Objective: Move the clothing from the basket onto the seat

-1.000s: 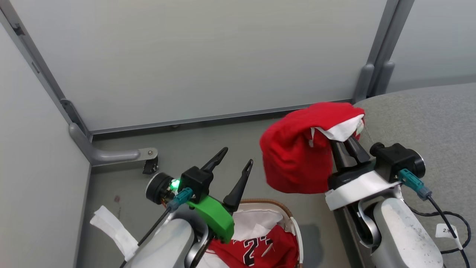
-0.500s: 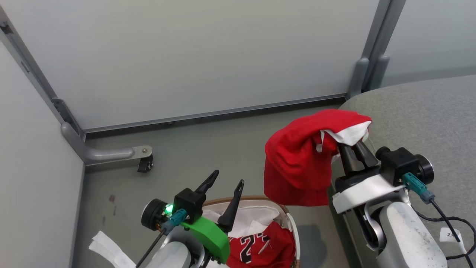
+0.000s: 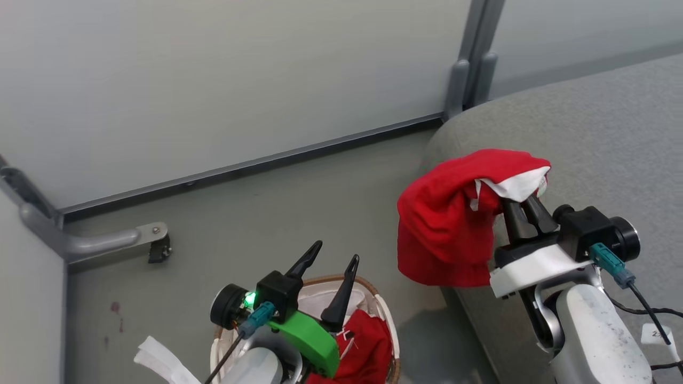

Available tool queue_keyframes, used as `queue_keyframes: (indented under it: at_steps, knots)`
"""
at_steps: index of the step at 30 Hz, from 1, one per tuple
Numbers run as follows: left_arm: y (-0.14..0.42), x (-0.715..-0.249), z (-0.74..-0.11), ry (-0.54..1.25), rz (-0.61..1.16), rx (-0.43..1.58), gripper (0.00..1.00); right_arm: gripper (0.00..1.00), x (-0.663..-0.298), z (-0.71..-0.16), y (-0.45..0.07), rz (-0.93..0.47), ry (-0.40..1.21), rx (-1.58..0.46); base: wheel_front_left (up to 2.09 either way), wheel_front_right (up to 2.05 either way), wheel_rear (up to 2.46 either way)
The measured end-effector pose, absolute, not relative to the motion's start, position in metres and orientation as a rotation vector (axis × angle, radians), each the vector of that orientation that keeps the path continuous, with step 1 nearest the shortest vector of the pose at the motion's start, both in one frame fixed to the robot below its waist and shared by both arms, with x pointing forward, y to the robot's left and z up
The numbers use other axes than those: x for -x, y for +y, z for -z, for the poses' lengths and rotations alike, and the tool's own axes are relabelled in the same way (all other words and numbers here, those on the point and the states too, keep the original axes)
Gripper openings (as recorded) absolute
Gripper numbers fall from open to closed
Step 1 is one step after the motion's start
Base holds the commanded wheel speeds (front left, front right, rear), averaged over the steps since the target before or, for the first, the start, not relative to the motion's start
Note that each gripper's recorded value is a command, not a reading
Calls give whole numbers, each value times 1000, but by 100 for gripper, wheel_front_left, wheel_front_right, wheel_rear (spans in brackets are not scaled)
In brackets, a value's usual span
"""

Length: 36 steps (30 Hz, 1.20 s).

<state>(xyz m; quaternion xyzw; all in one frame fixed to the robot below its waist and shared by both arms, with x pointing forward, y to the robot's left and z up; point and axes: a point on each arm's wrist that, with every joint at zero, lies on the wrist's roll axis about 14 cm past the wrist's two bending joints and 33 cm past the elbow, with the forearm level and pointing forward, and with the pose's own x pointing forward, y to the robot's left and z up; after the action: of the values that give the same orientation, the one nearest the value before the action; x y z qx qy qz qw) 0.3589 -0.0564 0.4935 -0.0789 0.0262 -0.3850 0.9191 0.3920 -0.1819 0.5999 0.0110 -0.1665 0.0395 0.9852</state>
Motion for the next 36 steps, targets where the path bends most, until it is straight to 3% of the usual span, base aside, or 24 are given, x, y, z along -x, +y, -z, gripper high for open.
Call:
queue_keyframes:
  at_steps: [12,19,25,36]
  knots:
    - [-118,-350,-483,91,987,179,100,0,-363,-583,-264,163,-280,27,0,0,0]
    - [-132,-355,-468,128,1028,200,100,0,-366,-575,-292,241,-245,59,0,0,0]
    - [-131,-370,-464,120,1017,219,100,0,-395,-600,-319,271,-287,141,0,0,0]
    - [-111,-420,-437,108,974,181,100,0,-495,-638,-365,264,-282,354,0,0,0]
